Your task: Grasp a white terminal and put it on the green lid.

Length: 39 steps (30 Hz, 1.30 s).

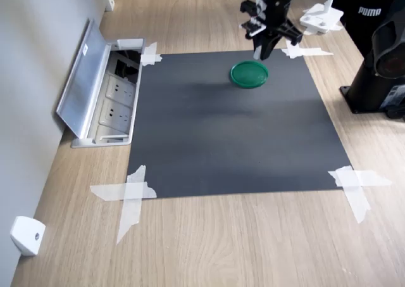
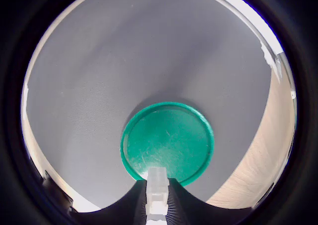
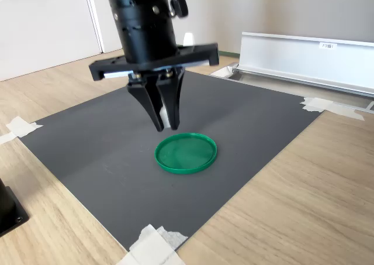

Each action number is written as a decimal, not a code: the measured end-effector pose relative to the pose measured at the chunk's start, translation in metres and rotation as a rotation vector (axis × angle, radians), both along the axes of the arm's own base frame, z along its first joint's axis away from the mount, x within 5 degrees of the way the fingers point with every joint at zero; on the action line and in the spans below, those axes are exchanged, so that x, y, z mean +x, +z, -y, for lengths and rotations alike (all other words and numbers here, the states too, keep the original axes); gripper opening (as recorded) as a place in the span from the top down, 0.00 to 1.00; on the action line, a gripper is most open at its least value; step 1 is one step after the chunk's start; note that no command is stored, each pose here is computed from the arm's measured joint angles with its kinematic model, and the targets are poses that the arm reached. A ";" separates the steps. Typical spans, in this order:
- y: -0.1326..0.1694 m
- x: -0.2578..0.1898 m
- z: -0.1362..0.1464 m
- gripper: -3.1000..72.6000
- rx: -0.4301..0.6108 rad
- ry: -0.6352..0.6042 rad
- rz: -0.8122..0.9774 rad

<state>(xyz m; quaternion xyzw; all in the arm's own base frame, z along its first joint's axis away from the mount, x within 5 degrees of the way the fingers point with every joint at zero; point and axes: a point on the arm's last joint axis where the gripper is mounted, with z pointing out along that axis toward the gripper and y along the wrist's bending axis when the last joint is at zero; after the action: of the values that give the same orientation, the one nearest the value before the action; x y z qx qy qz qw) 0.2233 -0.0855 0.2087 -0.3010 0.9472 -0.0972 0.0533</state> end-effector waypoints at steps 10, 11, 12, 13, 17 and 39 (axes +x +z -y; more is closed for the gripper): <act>-0.021 0.010 0.005 0.81 -0.011 0.017 -0.044; -0.021 0.011 0.006 0.79 -0.018 0.023 -0.038; -0.021 0.012 0.007 0.77 -0.026 0.029 -0.029; -0.021 0.013 0.007 0.75 -0.031 0.033 -0.021; -0.022 0.014 0.008 0.58 -0.034 0.039 -0.014; 0.122 -0.015 -0.020 0.44 0.081 -0.163 0.547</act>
<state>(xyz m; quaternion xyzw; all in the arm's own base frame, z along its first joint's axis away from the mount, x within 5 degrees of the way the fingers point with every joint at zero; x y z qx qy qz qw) 0.2079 -0.0651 0.3308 -0.1841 0.9219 -0.1406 0.3107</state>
